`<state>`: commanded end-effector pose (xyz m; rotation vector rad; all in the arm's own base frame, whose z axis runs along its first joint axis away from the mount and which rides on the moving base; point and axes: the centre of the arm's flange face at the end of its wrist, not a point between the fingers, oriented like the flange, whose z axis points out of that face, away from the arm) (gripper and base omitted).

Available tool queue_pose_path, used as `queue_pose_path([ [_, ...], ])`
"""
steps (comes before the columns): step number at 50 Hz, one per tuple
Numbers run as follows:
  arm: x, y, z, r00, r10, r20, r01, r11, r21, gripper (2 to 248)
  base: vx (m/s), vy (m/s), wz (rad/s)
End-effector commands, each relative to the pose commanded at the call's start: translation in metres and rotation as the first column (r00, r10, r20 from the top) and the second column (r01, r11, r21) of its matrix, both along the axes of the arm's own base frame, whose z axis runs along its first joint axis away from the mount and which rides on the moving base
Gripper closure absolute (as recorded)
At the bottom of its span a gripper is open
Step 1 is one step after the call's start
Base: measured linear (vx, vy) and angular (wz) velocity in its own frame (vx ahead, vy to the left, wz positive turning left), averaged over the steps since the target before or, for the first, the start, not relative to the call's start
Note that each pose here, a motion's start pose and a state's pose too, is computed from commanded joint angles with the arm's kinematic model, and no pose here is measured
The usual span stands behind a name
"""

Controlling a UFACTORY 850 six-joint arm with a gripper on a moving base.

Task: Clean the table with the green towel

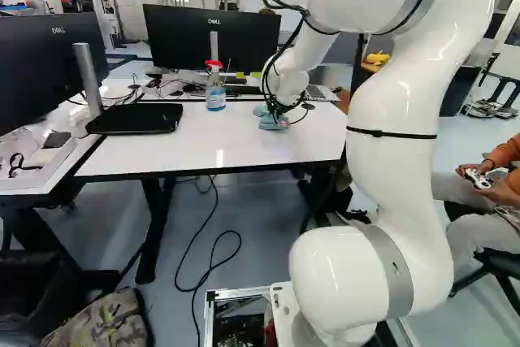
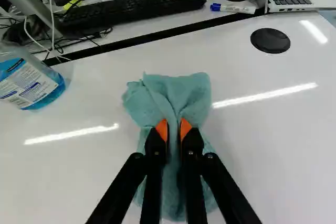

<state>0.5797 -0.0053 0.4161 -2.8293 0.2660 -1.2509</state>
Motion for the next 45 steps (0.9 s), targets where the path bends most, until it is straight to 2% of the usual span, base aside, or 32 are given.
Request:
queue_pose_path([
  [4, -0.006, 0.006, 0.005, 1.0, 0.011, 0.006, -0.011, 1.0, 0.0, 202, 0.0, 0.0, 0.0],
  [25, -0.036, 0.034, 0.007, 0.998, 0.062, -0.008, -0.062, 0.998, 0.0, 202, 0.0, 0.0, 0.0],
  [45, -0.074, 0.041, 0.009, 0.997, 0.08, -0.023, -0.08, 0.997, 0.0, 202, 0.0, 0.0, 0.0],
])
